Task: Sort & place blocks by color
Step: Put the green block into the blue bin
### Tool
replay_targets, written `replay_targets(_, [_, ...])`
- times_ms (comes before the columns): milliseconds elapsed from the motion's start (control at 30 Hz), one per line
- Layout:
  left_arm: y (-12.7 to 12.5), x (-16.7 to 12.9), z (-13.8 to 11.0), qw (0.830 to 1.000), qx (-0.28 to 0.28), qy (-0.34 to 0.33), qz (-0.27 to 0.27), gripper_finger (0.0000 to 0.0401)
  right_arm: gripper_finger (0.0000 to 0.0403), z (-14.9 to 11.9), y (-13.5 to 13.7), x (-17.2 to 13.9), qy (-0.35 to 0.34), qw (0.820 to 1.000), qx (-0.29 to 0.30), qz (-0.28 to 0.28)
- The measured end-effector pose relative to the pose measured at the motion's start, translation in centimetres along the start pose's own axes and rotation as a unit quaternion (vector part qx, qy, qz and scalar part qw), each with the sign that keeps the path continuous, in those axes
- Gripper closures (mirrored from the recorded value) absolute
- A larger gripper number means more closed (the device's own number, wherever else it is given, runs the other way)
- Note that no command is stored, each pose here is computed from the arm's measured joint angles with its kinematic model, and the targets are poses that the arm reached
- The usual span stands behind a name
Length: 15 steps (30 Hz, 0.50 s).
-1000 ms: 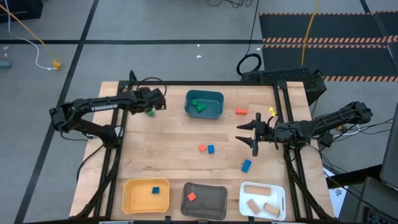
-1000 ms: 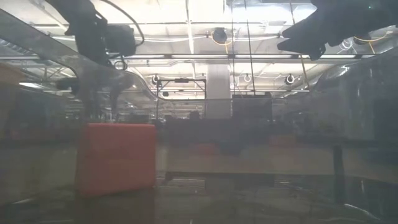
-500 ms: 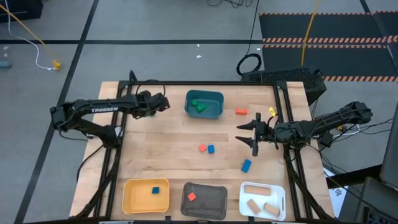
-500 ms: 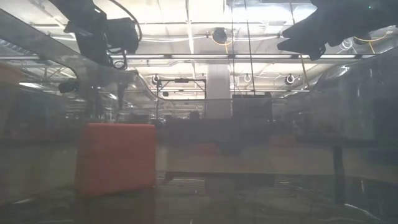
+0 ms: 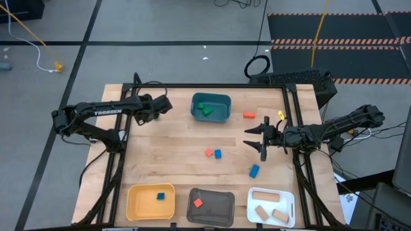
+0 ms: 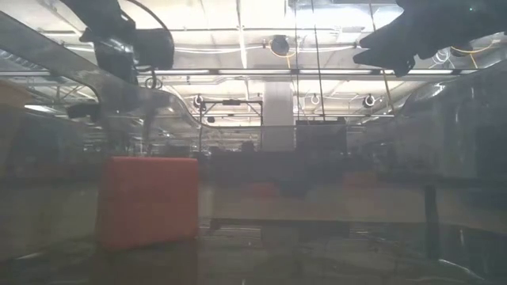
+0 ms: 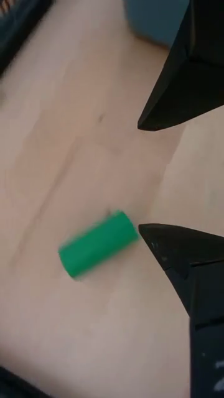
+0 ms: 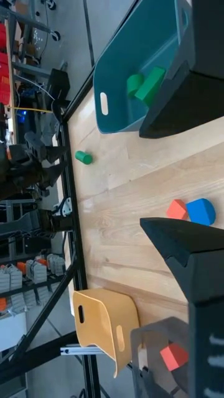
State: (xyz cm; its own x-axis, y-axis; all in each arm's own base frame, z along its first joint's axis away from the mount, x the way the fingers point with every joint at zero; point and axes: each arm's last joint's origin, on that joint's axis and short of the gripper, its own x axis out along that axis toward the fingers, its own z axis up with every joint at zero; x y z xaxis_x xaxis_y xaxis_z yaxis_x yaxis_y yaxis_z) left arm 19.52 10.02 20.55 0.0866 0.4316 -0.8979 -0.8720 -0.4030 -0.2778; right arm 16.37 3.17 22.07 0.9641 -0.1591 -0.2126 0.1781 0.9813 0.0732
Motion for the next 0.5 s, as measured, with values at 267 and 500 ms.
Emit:
replay_targets(267, [1.2, 0.1, 0.6, 0.994, -0.087, -0.005, 0.061, 0.0144, 0.0190, 0.0, 0.0, 0.0, 0.000, 1.000, 0.000, 0.000])
replay_targets(500, [2.3, 1.3, 0.7, 0.989, -0.114, 0.019, 0.091, 0.0144, 0.0190, 0.0, 0.0, 0.0, 0.000, 1.000, 0.000, 0.000])
